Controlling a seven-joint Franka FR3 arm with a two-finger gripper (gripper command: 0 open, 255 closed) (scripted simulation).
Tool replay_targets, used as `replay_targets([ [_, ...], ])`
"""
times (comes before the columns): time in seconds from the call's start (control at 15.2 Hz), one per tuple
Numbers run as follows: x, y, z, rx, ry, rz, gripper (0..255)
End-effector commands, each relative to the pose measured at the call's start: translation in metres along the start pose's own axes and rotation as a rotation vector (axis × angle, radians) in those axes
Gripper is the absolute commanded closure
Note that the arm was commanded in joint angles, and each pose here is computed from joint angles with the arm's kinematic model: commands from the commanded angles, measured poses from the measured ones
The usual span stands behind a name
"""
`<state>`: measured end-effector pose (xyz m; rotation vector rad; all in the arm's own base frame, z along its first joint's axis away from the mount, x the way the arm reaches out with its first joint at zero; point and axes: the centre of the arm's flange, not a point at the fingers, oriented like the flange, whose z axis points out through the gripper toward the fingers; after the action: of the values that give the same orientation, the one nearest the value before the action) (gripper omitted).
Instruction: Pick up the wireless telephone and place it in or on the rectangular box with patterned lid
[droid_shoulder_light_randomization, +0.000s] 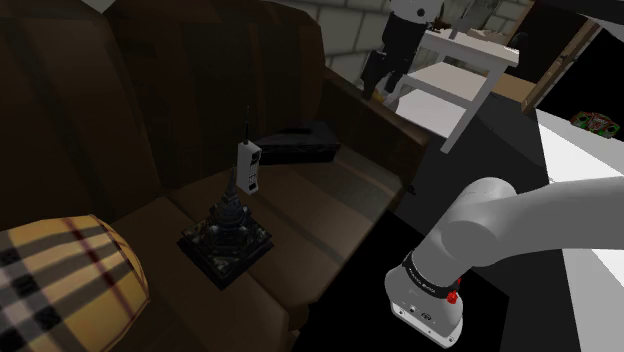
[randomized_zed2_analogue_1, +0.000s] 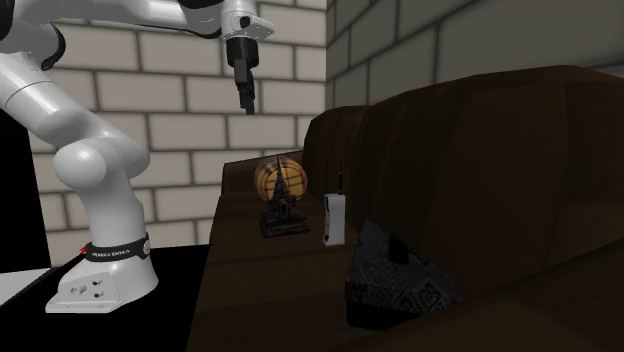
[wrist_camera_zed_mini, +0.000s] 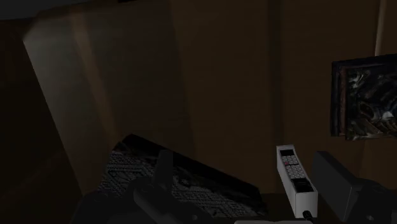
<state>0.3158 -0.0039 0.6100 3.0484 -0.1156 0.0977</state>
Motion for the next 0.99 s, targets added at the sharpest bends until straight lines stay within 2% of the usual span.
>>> replay_targets([
  [0.0,0.0,0.0,0.0,0.0,0.0,0.0,0],
  [0.92,0.113,-0.08,0.117,0.034,0.009,-0.081,0],
])
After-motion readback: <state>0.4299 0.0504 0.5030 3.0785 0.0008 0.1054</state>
